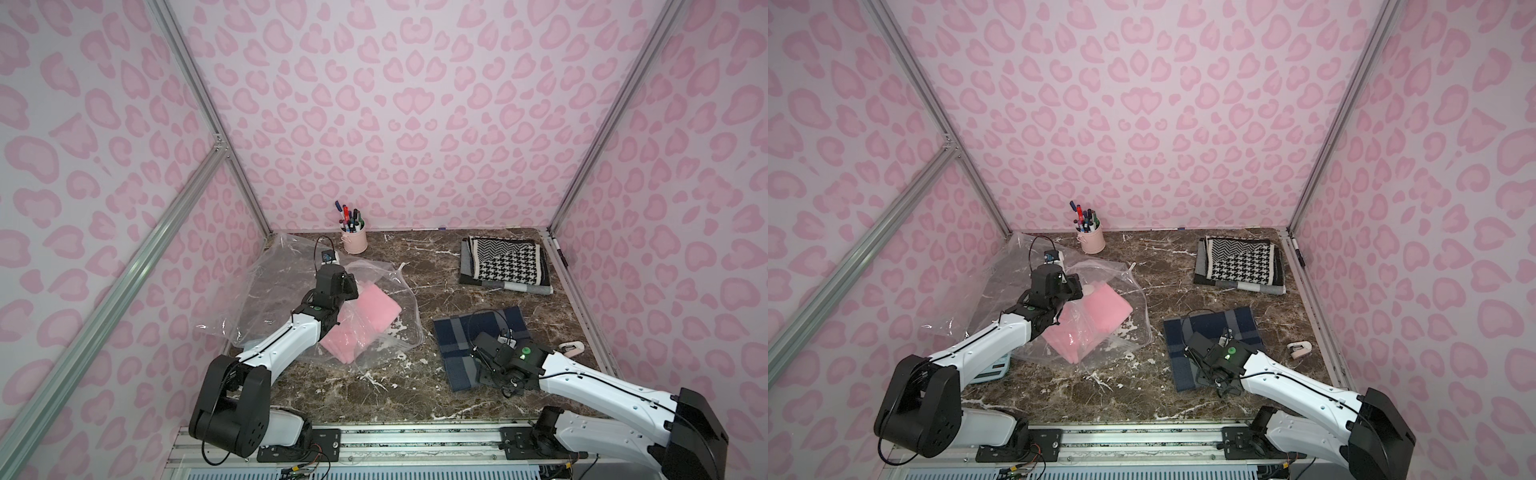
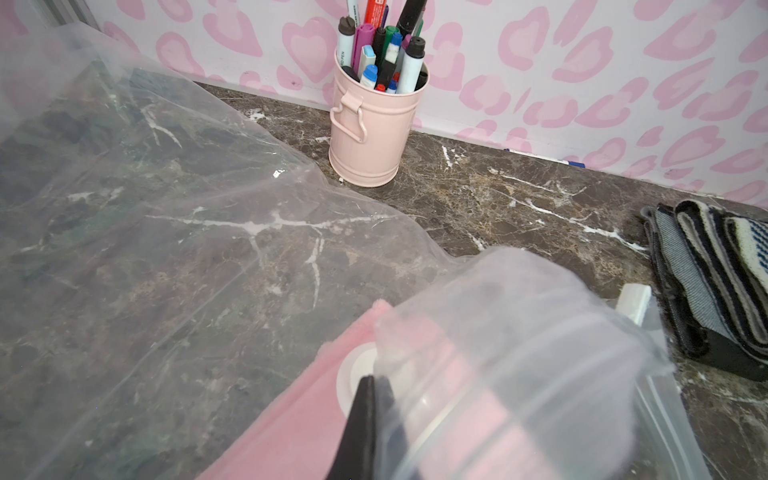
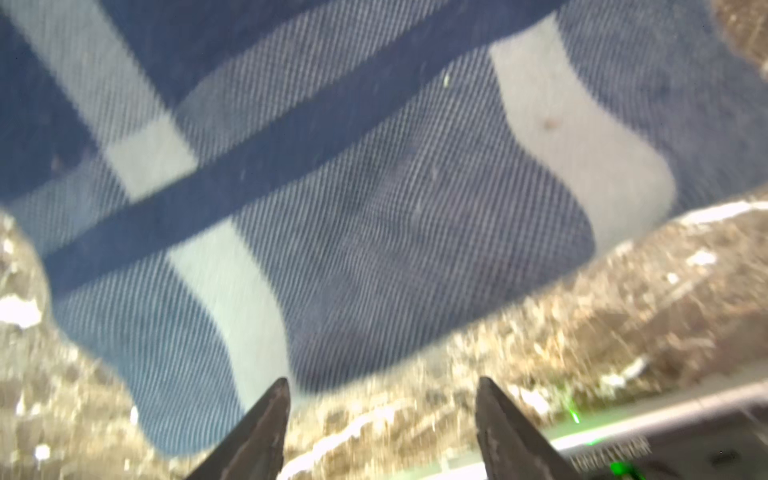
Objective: Take the blanket out of the vacuum bag
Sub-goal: Place the blanket at the center of the board, then pick up the blanket at the center of the board.
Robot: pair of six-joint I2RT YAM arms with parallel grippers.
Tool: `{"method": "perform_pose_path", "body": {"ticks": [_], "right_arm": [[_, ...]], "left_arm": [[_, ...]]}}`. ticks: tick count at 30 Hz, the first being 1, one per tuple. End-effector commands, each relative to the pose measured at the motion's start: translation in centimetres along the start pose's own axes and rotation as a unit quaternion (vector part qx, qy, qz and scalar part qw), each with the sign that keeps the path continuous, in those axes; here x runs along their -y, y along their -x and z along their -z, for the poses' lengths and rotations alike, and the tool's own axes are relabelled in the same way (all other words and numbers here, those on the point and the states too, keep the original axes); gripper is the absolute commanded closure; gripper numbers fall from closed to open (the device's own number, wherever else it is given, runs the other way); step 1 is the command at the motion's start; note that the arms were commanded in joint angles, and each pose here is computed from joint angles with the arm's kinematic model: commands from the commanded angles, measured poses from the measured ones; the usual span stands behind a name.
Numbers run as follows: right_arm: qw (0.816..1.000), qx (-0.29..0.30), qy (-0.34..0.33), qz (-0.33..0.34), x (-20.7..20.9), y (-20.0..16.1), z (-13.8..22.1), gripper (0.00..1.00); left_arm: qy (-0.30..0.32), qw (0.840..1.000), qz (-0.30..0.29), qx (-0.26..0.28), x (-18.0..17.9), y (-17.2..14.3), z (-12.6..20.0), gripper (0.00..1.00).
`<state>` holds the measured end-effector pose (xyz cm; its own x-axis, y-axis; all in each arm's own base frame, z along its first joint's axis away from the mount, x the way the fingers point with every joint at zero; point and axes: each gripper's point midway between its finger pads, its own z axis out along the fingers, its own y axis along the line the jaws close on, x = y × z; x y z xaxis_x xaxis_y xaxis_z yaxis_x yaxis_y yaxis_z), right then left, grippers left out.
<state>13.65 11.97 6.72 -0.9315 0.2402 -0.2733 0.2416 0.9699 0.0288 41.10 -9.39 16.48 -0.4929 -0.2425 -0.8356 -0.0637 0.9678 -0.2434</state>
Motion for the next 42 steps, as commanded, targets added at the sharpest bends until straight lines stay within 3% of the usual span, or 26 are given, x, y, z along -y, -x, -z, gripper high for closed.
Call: {"method": "perform_pose_path", "body": {"ticks": [1,6,11,15,22,25,28,34,37,42], "right_arm": [[0.999,0.010,-0.036,-0.009,1.0,0.3,1.9,0.29],[0.996,0.089,-0.025,0.021,-2.3,4.8,5.1,0.29],[0.994,0.108,-0.007,0.021,-2.8,8.2,0.9,0.28],[0.998,0.055,0.003,-0.004,-0.8,6.6,-2.4,0.28],[0.997,0.020,0.062,-0.029,0.5,2.4,-4.9,0.28],[0.997,0.029,0.060,-0.038,1.0,2.5,-4.5,0.28],[0.997,0.057,0.040,-0.029,0.9,4.7,-2.0,0.28],[0.988,0.130,0.060,0.049,-4.5,10.7,4.0,0.28],[0.984,0.118,0.039,0.130,-8.1,11.6,3.0,0.27],[0.968,0.086,-0.003,0.234,-12.8,9.4,-0.9,0.26]], "left_arm": [[-0.020,1.000,0.011,0.009,0.7,0.5,0.2,0.96],[-0.021,1.000,0.012,0.004,0.7,0.0,-0.1,0.96],[-0.015,1.000,0.010,0.003,0.4,-0.1,-0.1,0.96],[-0.003,1.000,0.004,0.011,0.0,0.5,0.6,0.96],[-0.001,1.000,0.003,0.004,0.0,0.1,0.3,0.96],[0.000,1.000,0.003,0.005,-0.1,0.1,0.3,0.96],[0.002,1.000,0.003,0.006,-0.2,0.2,0.3,0.96],[-0.003,1.000,0.005,0.000,-0.2,-0.7,0.1,0.96],[0.002,1.000,0.003,-0.001,-0.4,-0.7,0.1,0.96],[0.020,1.000,0.003,0.005,-1.1,-0.6,0.5,0.96]]}}
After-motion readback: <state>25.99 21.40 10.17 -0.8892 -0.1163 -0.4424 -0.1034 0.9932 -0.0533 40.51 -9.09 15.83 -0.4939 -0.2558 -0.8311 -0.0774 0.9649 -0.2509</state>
